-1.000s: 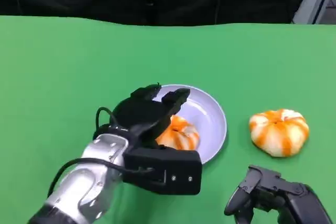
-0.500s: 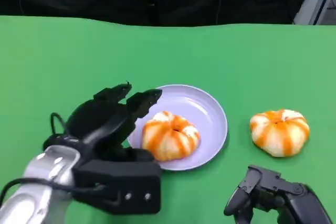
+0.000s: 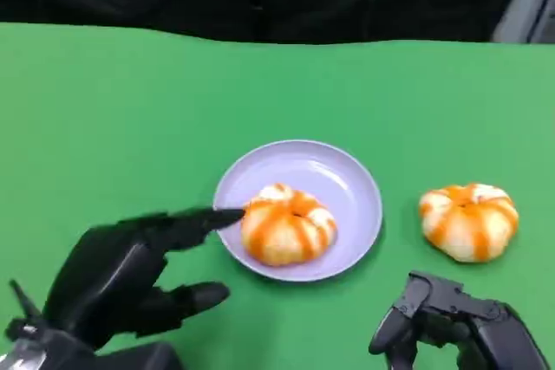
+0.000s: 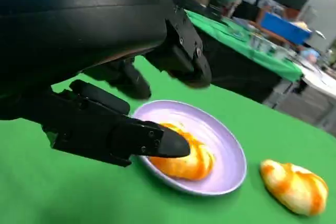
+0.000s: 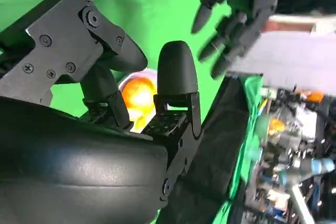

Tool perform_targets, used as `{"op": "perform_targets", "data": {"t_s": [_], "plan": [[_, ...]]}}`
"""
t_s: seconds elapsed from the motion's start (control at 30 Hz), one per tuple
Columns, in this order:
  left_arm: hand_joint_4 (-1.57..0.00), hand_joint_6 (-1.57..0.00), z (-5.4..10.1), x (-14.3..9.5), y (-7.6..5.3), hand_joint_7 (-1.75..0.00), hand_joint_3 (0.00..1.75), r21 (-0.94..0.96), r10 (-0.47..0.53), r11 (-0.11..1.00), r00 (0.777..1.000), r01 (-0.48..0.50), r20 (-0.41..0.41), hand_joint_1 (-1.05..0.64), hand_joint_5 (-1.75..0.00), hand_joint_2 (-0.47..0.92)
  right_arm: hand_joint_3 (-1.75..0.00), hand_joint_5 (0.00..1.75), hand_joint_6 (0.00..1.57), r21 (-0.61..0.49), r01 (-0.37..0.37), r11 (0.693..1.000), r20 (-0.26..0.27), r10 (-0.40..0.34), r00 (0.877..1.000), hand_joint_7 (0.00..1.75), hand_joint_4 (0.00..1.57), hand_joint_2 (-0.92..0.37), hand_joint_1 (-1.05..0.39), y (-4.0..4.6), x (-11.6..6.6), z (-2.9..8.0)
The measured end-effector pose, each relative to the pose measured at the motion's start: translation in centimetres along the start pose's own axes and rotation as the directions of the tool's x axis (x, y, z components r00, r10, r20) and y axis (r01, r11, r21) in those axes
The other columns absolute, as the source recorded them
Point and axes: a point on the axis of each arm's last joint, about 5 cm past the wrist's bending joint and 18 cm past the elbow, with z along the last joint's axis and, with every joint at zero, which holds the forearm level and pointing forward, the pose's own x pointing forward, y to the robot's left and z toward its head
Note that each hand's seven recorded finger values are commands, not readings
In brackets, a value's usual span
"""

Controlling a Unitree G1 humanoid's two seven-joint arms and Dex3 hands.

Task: Grasp the bread from the table and place it into the plate.

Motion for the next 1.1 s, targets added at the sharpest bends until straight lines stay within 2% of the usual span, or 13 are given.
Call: {"op": "perform_targets", "data": {"t_s": [0.2,0.23,0.27,0.3,0.33,0.4,0.43,0.53,0.77,1.1], "plan": [[-0.74,-0.78,0.2,0.2,0.0,-0.14,0.14,-0.007,0.013,1.0,0.999,-0.013,0.036,-0.32,-0.5,0.92,-1.3,1.68,0.76,0.002,0.002,1.0,-0.008,-0.002,1.0,1.4,0.76,-0.37,-0.05,0.01,-0.2,-0.1],[-0.78,-0.9,0.2,0.2,0.0,-0.25,0.18,-0.006,0.015,1.0,0.999,-0.015,0.034,-0.2,-0.78,0.9,-1.3,1.68,0.75,0.002,0.002,1.0,-0.008,-0.002,1.0,1.4,0.76,-0.37,-0.04,0.01,-0.2,-0.1],[-0.83,-0.92,0.0,-0.1,0.0,-0.78,0.8,-0.052,0.044,0.998,0.998,-0.042,0.039,-0.07,-1.25,0.66,-1.31,1.68,0.76,0.001,-0.001,1.0,-0.005,0.001,1.0,1.4,0.76,-0.37,-0.04,0.02,-0.1,0.0],[-0.86,-0.91,-0.1,-0.8,-0.3,-1.05,1.14,-0.137,0.097,0.986,0.995,-0.092,0.029,-0.02,-1.43,0.5,-1.31,1.68,0.76,0.001,0.0,1.0,-0.004,0.0,1.0,1.4,0.76,-0.37,-0.04,-0.01,-0.1,0.0],[-0.88,-0.89,0.0,-1.7,-0.8,-1.23,1.35,-0.254,0.17,0.954,0.985,-0.162,0.012,0.02,-1.54,0.39,-1.32,1.68,0.76,0.001,0.001,1.0,-0.003,-0.001,1.0,1.4,0.75,-0.37,-0.03,-0.03,-0.1,0.0],[-0.91,-0.89,0.1,-3.7,-2.0,-1.39,1.5,-0.422,0.257,0.87,0.965,-0.256,-0.056,0.04,-1.63,0.32,-1.32,1.69,0.76,0.002,0.003,1.0,-0.01,-0.003,1.0,1.4,0.76,-0.36,-0.04,-0.07,0.0,0.0],[-0.93,-0.88,0.0,-4.4,-2.4,-1.48,1.52,-0.453,0.268,0.847,0.959,-0.28,-0.091,0.05,-1.67,0.31,-1.33,1.69,0.76,0.001,0.003,1.0,-0.013,-0.003,1.0,1.4,0.76,-0.36,-0.04,-0.1,0.0,0.0],[-0.95,-0.87,-0.1,-5.8,-2.7,-1.55,1.49,-0.49,0.292,0.809,0.945,-0.325,-0.145,0.04,-1.7,0.33,-1.34,1.69,0.76,0.002,-0.004,1.0,0.0,0.004,1.0,1.4,0.76,-0.35,-0.04,-0.17,0.3,0.0],[-0.97,-0.86,0.5,-6.3,-3.6,-1.56,1.47,-0.554,0.309,0.755,0.936,-0.35,-0.171,0.02,-1.71,0.36,-1.35,1.7,0.76,-0.002,0.0,1.0,-0.011,0.0,1.0,1.41,0.75,-0.35,-0.03,-0.58,0.1,-0.1],[-0.98,-0.84,0.4,-5.9,-3.8,-1.57,1.49,-0.595,0.311,0.725,0.936,-0.347,-0.167,0.02,-1.72,0.36,-1.34,1.7,0.75,-0.009,0.007,1.0,-0.013,-0.007,1.0,1.43,0.73,-0.36,-0.01,-0.86,0.1,-0.2]]}}
